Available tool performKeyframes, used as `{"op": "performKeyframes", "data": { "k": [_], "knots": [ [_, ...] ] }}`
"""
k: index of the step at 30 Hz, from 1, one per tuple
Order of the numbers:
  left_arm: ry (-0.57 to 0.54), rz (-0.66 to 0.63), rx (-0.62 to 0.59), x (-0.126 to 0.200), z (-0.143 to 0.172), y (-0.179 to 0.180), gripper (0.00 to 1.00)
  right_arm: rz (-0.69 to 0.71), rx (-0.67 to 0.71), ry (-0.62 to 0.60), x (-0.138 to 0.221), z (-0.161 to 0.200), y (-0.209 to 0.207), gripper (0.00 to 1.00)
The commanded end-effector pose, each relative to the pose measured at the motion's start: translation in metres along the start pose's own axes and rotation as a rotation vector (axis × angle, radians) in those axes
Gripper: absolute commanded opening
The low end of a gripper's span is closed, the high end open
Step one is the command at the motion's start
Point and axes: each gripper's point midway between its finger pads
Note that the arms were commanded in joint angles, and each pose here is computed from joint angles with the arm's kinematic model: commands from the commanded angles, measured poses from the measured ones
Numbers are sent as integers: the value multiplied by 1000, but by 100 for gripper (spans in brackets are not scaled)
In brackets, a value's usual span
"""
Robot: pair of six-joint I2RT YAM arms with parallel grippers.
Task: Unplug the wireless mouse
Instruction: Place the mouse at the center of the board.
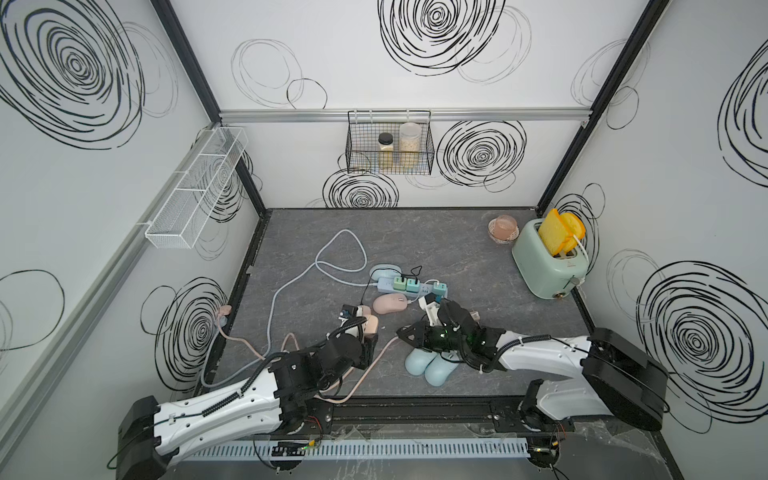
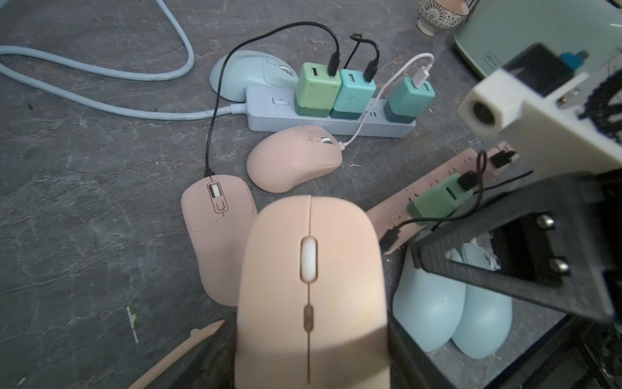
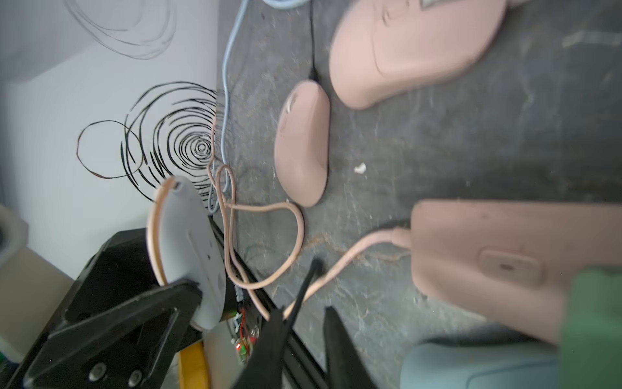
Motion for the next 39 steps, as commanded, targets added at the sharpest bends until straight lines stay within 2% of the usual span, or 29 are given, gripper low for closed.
{"op": "performKeyframes", "data": {
  "k": [1,2,4,9,17,21,26,27,29,35,39],
  "knots": [
    [-11,-44,56,-2,-5,11,0,-14,6,41,-5,6,12,49],
    [-8,-54,62,-3,-5,14,0,-15,13,42,-5,6,13,57],
    [-6,-73,77,-5,-4,20,0,-19,25,39,-4,6,16,65],
    [1,-131,140,-11,-4,41,0,-46,83,19,2,5,27,77],
    [39,-248,320,-32,-2,97,0,-123,224,-51,23,4,55,81],
    [59,-301,406,-42,2,125,0,-145,248,-68,32,5,61,83],
    [92,-360,453,-51,8,142,0,-153,262,-98,44,3,66,83],
    [92,-366,457,-53,8,143,2,-156,268,-109,47,2,68,83],
    [88,-386,457,-55,5,147,18,-155,272,-134,54,-1,69,83],
    [108,-442,477,-57,12,162,37,-175,269,-238,83,-16,78,84],
    [111,-453,475,-59,13,165,61,-218,285,-343,111,-28,84,85]
  ]
}}
Point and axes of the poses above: each gripper's point midway between its finger pads, its own x axis back along the fingers, its own y axis along the line the jaws close on, z = x × y, and after that the axes turned 11 degrees about -x, right-handed
